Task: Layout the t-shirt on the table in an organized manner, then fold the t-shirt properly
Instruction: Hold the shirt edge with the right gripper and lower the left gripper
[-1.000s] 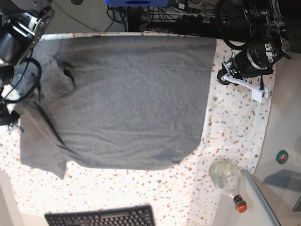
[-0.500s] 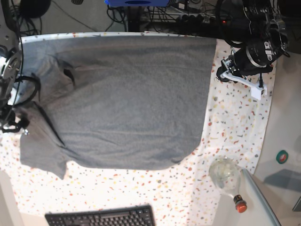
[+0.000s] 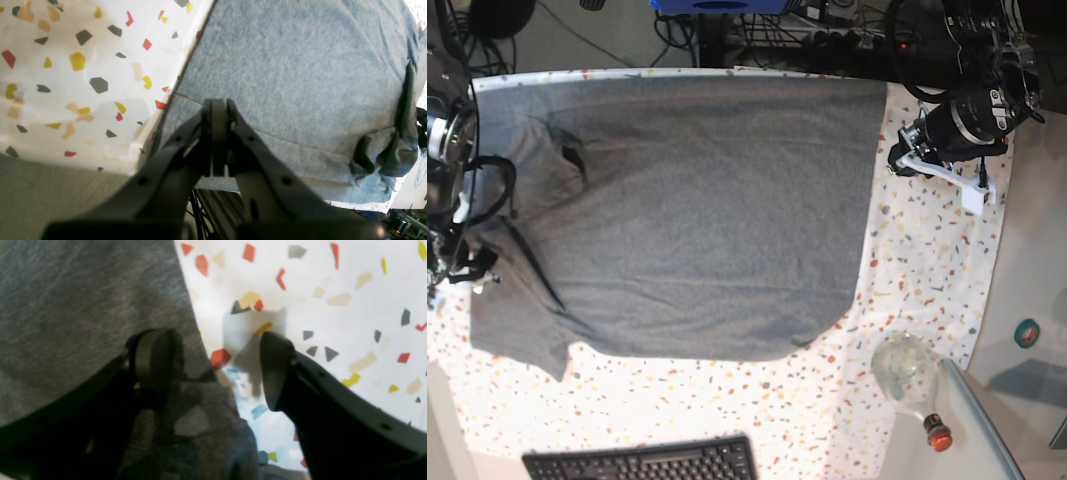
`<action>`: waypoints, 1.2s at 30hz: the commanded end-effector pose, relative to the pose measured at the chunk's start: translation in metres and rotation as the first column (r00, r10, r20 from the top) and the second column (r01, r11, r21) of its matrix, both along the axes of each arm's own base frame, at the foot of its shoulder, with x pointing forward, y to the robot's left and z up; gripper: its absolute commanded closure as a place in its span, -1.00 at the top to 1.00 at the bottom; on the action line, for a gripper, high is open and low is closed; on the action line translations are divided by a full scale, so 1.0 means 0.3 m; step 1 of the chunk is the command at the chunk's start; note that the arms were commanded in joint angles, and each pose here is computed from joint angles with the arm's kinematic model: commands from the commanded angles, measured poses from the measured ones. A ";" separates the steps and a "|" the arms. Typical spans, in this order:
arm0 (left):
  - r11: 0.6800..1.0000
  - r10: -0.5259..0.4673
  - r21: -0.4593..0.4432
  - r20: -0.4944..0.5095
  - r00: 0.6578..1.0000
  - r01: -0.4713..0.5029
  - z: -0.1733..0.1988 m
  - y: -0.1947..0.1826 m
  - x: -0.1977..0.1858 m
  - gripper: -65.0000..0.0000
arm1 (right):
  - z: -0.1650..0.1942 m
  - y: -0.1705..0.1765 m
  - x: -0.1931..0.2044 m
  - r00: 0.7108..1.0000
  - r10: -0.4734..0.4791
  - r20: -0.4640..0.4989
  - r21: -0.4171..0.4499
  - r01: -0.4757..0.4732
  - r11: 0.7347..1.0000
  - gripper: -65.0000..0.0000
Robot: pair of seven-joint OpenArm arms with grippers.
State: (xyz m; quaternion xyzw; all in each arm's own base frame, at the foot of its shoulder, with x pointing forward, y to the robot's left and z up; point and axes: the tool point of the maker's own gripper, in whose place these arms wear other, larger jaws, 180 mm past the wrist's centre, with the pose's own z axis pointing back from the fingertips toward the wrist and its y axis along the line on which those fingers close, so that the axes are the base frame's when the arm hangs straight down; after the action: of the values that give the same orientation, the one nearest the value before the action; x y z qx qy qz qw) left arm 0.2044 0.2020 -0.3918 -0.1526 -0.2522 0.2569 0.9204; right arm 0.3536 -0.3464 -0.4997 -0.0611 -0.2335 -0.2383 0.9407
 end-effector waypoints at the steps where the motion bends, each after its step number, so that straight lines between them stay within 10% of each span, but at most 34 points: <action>1: 1.000 -0.003 0.010 0.032 0.999 0.003 0.026 0.007 0.018 -1.00 | -0.003 0.018 -0.002 1.000 0.014 -0.019 0.025 -0.013 1.000 -0.15; 5: 1.000 -0.003 0.010 0.032 0.999 0.003 0.026 0.007 0.018 -1.00 | 0.009 0.006 0.019 1.000 0.012 0.023 0.003 -0.012 1.000 -1.00; 32: 1.000 0.017 0.017 0.083 0.996 -0.018 0.043 0.083 0.208 -0.99 | 0.324 -0.011 0.208 0.973 0.100 0.207 -0.109 -0.078 0.991 -1.00; 36: 0.998 0.061 -0.026 0.080 0.995 -0.059 0.023 0.111 0.309 0.05 | 0.324 -0.011 0.208 0.973 0.100 0.207 -0.109 -0.078 0.991 -1.00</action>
State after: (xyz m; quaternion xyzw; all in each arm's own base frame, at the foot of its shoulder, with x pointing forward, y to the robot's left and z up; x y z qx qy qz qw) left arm 0.2890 0.2315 -0.3953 -0.1643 -0.2719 0.2855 0.9042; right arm 0.3997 -0.3375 -0.4263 -0.0626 -0.3151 -0.1888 0.9280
